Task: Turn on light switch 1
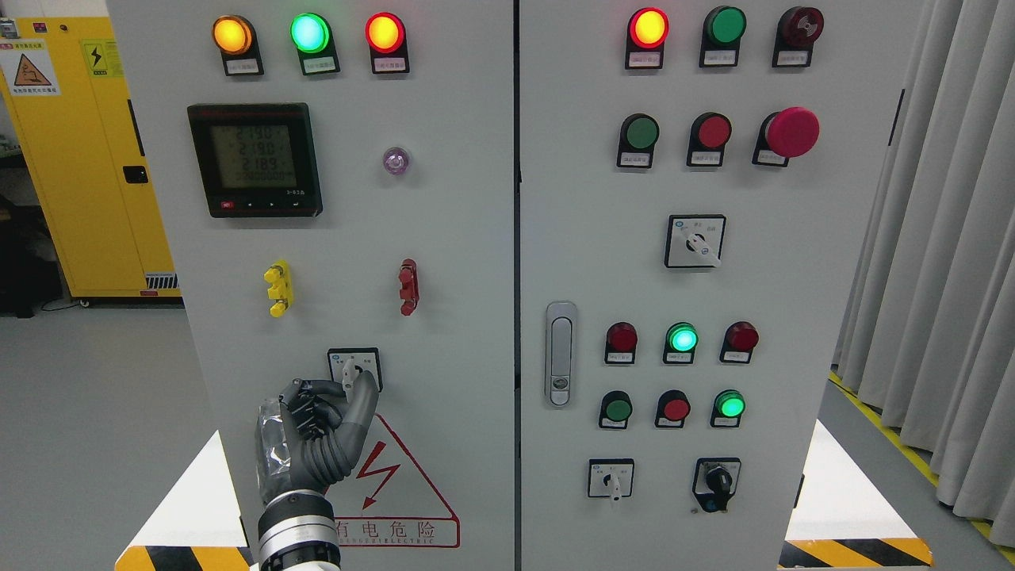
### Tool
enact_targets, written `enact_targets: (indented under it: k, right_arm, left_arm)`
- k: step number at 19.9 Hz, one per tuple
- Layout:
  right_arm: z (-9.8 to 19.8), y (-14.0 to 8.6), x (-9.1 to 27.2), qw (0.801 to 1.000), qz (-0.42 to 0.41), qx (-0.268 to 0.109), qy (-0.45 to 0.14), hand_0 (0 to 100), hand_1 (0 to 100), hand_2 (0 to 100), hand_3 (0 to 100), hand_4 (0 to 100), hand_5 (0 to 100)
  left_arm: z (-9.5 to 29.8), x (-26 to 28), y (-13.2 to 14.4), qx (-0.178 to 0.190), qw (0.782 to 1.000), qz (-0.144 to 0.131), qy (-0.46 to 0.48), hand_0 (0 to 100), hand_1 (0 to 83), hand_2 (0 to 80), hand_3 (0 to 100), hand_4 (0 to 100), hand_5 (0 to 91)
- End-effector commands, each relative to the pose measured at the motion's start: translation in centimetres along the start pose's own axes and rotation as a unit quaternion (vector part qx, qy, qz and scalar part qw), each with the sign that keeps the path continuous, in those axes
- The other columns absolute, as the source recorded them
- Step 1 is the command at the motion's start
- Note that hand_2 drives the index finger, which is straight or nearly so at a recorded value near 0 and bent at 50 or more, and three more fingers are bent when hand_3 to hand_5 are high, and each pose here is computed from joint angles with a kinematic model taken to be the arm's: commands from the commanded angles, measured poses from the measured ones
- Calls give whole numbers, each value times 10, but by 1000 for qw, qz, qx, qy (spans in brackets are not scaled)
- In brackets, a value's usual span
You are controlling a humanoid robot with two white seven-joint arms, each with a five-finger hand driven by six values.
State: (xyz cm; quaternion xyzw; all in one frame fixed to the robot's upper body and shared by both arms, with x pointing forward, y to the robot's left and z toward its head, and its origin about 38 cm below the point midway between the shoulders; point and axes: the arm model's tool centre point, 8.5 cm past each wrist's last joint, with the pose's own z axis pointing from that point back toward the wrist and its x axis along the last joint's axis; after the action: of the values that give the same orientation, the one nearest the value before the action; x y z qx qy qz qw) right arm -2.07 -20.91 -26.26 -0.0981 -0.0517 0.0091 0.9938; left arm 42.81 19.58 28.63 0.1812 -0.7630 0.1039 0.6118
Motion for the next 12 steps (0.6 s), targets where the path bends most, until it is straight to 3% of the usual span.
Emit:
enact_targets:
  k: [1, 12]
  right_arm:
    - [0, 0, -1, 1000, -14, -2, 4, 0, 500, 40, 0, 0, 0]
    - [0, 0, -1, 1000, -14, -1, 4, 0, 500, 40, 0, 0, 0]
  left_arm:
    - [-1, -1, -1, -1, 1000, -2, 2, 233, 664, 621, 944, 979, 905]
    - [-2, 1, -2, -1, 1000, -1, 0, 257, 657, 623, 946, 981, 905]
